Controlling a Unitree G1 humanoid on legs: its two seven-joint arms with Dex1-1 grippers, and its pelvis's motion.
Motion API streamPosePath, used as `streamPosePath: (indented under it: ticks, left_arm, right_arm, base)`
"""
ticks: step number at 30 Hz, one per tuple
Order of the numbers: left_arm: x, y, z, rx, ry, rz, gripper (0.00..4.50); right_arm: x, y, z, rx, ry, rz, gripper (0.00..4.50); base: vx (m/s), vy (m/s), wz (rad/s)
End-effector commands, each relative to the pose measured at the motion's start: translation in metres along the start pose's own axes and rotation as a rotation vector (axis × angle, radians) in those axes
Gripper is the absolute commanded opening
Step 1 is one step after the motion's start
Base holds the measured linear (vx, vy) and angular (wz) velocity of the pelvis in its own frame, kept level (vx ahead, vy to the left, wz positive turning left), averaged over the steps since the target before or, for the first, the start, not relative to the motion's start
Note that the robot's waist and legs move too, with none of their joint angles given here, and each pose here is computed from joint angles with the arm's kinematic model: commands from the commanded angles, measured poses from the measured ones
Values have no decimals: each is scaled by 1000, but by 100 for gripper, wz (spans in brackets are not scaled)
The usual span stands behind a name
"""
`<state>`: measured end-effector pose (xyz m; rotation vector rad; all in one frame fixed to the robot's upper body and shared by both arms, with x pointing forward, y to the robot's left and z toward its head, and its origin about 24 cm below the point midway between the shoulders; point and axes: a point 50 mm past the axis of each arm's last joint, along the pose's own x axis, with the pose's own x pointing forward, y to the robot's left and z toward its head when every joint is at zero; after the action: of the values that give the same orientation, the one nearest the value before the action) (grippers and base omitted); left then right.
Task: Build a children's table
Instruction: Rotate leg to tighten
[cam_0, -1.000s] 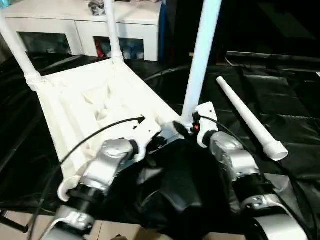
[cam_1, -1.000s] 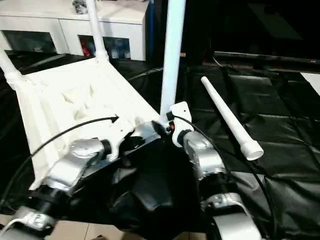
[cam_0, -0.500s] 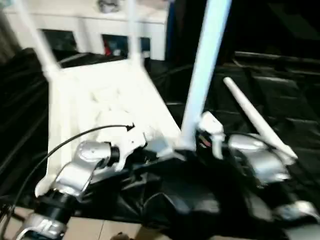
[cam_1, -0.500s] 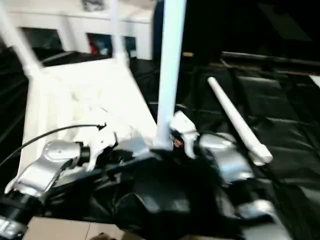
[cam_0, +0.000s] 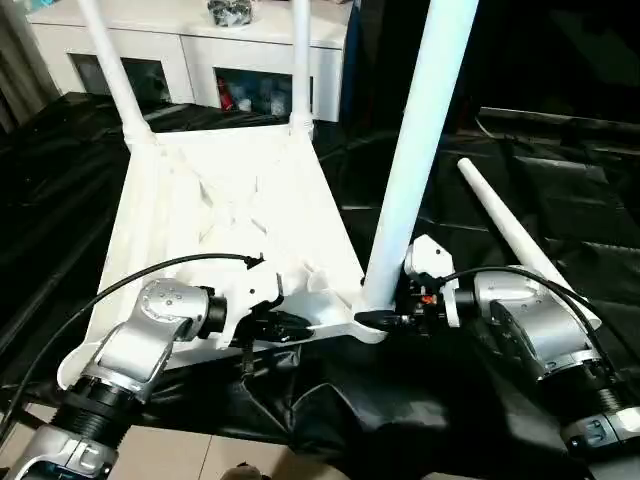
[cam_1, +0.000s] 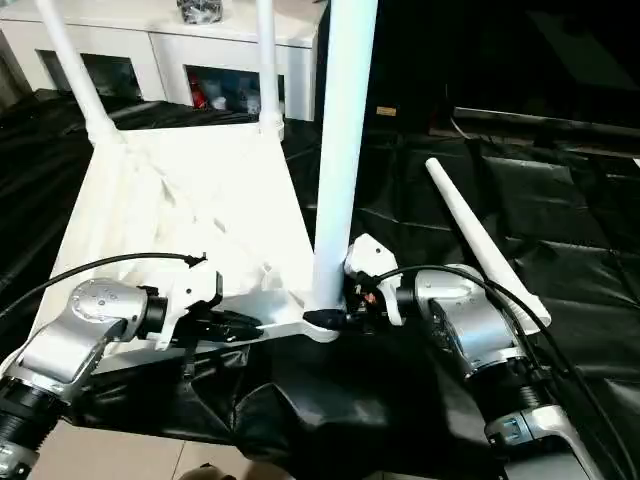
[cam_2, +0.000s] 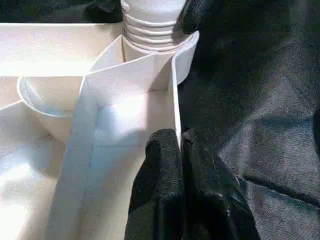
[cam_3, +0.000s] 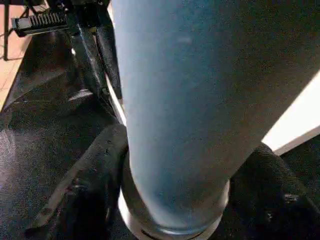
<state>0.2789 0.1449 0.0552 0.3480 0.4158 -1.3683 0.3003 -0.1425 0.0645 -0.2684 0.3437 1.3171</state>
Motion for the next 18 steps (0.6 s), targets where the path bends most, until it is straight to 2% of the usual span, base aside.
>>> streamPosePath:
  ticks: [1,7,10,14,15,18]
  left_arm:
    - [7,-5,16,74,-62,-61,0]
    - [10,-2,15,67,-58,-13,0]
    - [17,4,17,45,-70,71,0]
    - [30,14,24,8,-94,194,0]
    - [39,21,29,-31,-102,287,0]
    - [58,30,39,-102,-126,419,0]
  right_arm:
    - [7,6,3,-21,-2,55,270]
    - [11,10,0,-1,-9,64,263]
    - [20,14,-5,57,-44,18,262]
    - [35,8,-9,133,-77,-126,262]
    - [44,3,-11,177,-85,-224,262]
    - [64,-5,-9,271,-110,-390,262]
  base:
    - [0,0,0]
    - [0,0,0]
    - [0,0,0]
    - [0,0,0]
    - [0,0,0]
    - [0,0,0]
